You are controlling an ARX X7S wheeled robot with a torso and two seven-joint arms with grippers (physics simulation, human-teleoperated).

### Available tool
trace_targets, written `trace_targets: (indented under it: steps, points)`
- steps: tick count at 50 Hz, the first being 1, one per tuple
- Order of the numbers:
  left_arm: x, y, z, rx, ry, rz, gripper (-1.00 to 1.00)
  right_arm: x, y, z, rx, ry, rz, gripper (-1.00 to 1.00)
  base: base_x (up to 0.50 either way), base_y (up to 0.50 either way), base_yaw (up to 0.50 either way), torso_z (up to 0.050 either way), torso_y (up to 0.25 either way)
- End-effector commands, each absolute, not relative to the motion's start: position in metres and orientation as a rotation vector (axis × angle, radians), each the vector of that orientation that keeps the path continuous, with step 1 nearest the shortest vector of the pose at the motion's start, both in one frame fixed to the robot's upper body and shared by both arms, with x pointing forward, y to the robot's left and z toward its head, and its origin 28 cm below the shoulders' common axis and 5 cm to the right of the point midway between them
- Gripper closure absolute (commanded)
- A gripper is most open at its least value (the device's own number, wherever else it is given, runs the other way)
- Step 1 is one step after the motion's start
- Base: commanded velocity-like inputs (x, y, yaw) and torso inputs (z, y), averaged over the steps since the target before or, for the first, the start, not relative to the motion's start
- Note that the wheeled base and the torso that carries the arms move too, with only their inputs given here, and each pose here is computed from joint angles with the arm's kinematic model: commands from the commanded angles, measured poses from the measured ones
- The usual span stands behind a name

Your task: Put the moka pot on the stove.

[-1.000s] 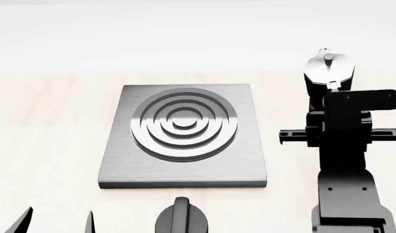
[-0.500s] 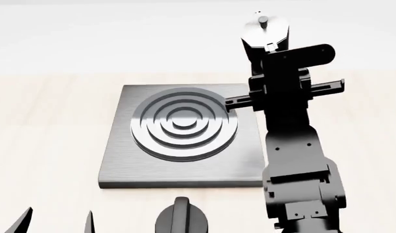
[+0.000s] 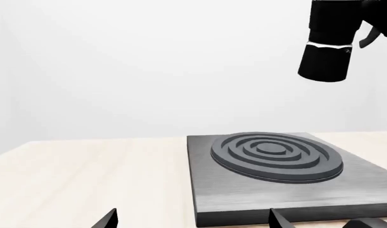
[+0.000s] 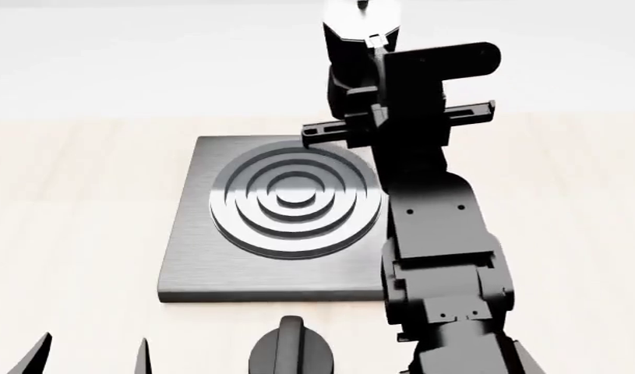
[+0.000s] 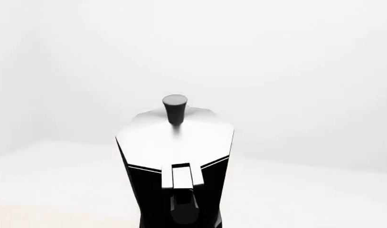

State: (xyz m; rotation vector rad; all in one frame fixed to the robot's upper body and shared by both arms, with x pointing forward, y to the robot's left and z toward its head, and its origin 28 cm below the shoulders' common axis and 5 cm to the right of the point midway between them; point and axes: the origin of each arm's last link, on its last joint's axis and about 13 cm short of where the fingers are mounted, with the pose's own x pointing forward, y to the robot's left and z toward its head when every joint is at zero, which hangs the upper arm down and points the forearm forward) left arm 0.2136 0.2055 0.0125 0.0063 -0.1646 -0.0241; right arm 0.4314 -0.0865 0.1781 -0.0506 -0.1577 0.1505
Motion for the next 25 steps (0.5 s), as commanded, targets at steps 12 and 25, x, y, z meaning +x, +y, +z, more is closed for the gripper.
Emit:
trace_targets:
  steps: [12, 25]
  points:
    - [0.214, 0.205, 0.012, -0.009, -0.173, -0.023, -1.0, 0.429, -0.061, 0.178, 0.042, -0.148, 0.244, 1.0, 0.0, 0.0, 0.0, 0.0, 0.002]
    - [0.214, 0.205, 0.012, -0.01, -0.173, -0.024, -1.0, 0.427, -0.051, 0.175, 0.048, -0.128, 0.282, 1.0, 0.0, 0.0, 0.0, 0.0, 0.001]
